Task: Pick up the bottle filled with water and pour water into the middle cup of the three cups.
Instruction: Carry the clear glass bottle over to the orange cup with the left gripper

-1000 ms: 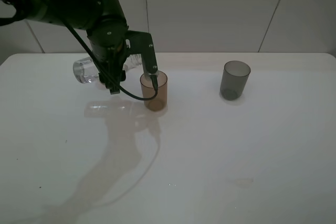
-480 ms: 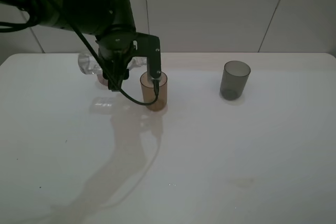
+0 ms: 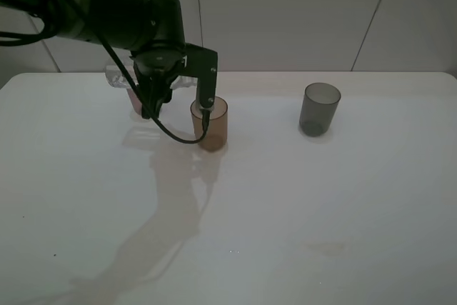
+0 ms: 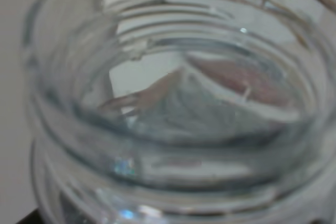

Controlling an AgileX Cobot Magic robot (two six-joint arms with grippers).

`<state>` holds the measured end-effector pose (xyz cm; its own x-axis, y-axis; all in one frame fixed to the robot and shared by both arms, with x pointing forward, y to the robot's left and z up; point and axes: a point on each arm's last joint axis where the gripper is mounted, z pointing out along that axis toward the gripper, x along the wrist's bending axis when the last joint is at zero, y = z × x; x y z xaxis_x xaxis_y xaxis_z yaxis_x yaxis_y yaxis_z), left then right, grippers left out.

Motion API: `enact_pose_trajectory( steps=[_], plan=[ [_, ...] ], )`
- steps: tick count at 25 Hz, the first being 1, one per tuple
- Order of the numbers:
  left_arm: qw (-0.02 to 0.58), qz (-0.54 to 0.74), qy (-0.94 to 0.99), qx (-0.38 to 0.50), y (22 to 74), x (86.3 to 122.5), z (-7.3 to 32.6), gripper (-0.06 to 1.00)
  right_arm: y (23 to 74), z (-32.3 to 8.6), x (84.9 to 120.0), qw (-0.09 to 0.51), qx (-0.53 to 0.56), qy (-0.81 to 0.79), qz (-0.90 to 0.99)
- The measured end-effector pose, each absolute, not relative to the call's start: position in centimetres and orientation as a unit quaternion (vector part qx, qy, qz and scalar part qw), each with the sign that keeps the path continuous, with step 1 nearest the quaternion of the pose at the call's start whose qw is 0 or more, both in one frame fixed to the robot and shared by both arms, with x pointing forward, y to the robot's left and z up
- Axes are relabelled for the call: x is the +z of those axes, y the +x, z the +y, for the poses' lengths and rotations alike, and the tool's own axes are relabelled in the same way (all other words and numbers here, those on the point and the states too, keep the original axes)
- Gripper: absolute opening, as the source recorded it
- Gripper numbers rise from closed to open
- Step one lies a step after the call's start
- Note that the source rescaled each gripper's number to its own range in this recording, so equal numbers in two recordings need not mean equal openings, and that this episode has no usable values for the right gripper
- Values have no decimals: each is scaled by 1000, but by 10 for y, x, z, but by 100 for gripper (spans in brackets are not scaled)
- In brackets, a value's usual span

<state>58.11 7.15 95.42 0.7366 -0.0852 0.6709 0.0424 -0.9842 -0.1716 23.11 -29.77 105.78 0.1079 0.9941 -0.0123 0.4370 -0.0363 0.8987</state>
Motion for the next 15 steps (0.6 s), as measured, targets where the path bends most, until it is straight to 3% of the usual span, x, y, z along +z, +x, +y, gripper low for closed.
enact_pose_trajectory(
  steps=[15],
  plan=[
    [102,55,-924,-366,582,955,71,1,231,-298,1058,398,350,629,569]
  ],
)
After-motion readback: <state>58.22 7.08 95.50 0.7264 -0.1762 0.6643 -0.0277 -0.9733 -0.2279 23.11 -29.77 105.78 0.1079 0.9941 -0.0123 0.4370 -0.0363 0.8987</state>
